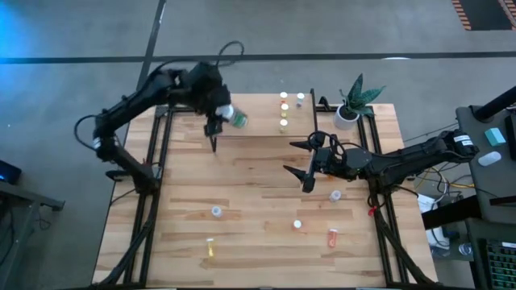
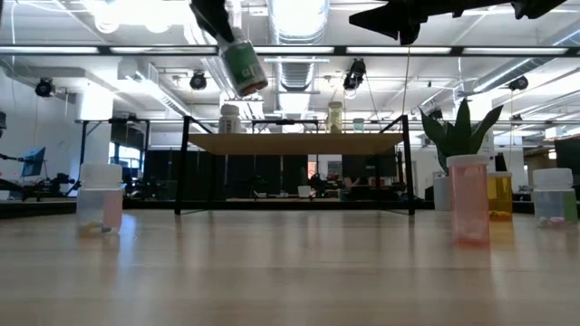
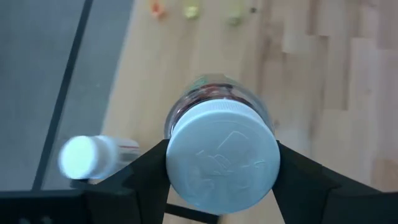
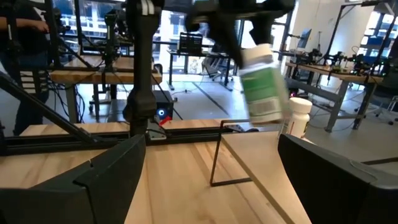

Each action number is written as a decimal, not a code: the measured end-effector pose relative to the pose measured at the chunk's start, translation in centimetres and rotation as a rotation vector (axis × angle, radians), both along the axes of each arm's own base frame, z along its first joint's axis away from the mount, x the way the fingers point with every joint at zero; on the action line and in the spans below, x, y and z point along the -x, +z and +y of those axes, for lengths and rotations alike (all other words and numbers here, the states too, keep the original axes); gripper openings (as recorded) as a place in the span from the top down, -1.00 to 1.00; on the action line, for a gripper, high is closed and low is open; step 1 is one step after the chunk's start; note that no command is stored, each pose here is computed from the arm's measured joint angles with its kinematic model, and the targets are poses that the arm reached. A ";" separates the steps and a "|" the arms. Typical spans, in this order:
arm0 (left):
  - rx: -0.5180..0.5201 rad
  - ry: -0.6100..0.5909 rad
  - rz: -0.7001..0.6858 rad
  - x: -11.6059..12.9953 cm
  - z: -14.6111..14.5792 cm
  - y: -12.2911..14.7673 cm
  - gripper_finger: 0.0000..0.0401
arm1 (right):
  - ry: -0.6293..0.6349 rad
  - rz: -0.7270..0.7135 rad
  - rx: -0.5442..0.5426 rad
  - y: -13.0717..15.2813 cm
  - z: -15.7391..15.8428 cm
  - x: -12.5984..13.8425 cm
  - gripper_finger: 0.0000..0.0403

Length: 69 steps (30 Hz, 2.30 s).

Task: Pick and place medicine bottles onto shelf by color
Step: Put the white green pill bottle on the shelf

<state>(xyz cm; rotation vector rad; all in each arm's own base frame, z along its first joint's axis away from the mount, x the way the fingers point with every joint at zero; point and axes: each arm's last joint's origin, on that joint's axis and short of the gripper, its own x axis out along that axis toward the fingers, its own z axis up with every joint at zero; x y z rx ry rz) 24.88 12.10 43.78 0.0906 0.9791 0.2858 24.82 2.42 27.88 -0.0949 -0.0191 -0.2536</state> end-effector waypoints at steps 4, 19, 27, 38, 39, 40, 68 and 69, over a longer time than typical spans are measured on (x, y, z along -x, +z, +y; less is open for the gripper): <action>0.008 0.026 -0.002 -0.7 2.5 0.1 -0.05 | 0.000 0.000 0.001 0.0 0.0 0.0 -0.78; -0.068 -0.046 0.083 -1.1 4.3 -0.7 -0.09 | -0.001 0.005 0.055 0.1 0.0 0.0 -0.78; -0.069 -0.057 0.041 -1.3 3.7 -0.3 -0.10 | -0.018 -0.056 0.084 0.8 -0.3 0.0 -0.78; -0.041 -0.086 0.008 -2.3 1.6 -0.1 -0.08 | -0.084 -0.124 0.098 1.4 -1.8 0.0 -0.78; -0.040 -0.090 0.006 -2.4 1.5 -0.1 -0.08 | -0.092 -0.127 0.090 1.4 -2.0 0.0 -0.78; -0.041 -0.095 0.004 -2.5 1.3 -0.1 -0.08 | -0.098 -0.128 0.084 1.4 -2.2 0.0 -0.78; -0.039 -0.097 -0.021 -3.3 1.0 -0.9 -0.07 | -0.124 -0.100 0.098 1.2 -2.9 -0.1 -0.78; -0.037 -0.098 -0.018 -3.3 1.0 -0.9 -0.07 | -0.125 -0.101 0.098 1.2 -2.9 -0.1 -0.78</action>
